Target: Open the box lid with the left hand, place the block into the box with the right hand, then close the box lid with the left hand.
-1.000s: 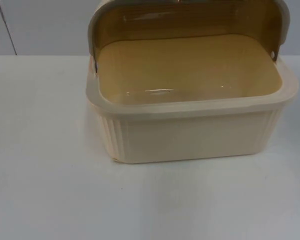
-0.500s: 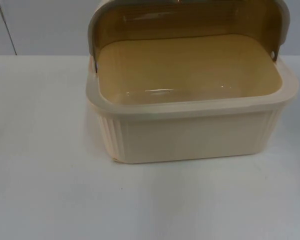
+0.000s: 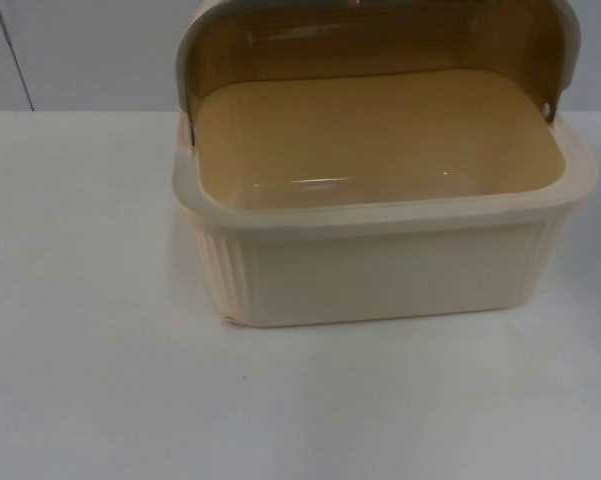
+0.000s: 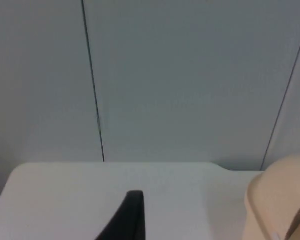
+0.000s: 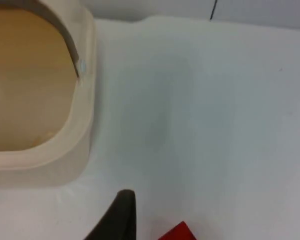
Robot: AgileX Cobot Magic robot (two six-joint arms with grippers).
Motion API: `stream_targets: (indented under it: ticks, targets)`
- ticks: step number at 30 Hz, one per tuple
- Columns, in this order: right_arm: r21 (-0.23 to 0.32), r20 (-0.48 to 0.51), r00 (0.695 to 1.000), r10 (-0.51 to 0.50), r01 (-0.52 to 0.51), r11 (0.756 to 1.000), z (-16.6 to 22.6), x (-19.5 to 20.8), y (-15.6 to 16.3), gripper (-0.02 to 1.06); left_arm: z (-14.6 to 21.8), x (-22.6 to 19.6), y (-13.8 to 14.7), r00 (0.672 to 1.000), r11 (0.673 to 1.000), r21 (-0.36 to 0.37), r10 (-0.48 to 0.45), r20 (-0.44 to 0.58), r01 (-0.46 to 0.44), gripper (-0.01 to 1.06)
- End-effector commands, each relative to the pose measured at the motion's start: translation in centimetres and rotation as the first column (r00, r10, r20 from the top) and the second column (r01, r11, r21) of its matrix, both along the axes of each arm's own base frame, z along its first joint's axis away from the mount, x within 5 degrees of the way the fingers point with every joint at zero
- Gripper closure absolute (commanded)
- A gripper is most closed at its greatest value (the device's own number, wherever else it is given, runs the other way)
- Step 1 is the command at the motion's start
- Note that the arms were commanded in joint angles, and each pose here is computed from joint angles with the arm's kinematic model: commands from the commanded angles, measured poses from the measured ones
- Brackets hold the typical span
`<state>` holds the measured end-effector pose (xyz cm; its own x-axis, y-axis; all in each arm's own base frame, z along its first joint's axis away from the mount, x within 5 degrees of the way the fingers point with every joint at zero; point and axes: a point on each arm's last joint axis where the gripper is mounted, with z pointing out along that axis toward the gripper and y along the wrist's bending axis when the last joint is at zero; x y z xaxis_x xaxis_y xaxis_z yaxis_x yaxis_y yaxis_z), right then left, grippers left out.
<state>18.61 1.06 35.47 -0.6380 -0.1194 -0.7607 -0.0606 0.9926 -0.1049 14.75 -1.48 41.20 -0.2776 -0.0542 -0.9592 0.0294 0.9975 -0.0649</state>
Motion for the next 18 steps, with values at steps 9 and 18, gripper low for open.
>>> stream_targets:
  ticks: [9,18]
  targets:
    - [-0.047,-0.272,0.958,0.094,-0.110,0.993,-7.1,6.8,1.1,0.00,-1.1,0.9,0.1,0.995,0.999,0.025,0.025,-0.096,-0.023,0.00]
    - [0.006,-0.507,0.817,0.276,-0.317,0.948,-13.8,9.8,-0.6,0.00,-1.1,1.3,0.3,0.995,0.997,0.070,0.037,-0.088,-0.031,0.00]
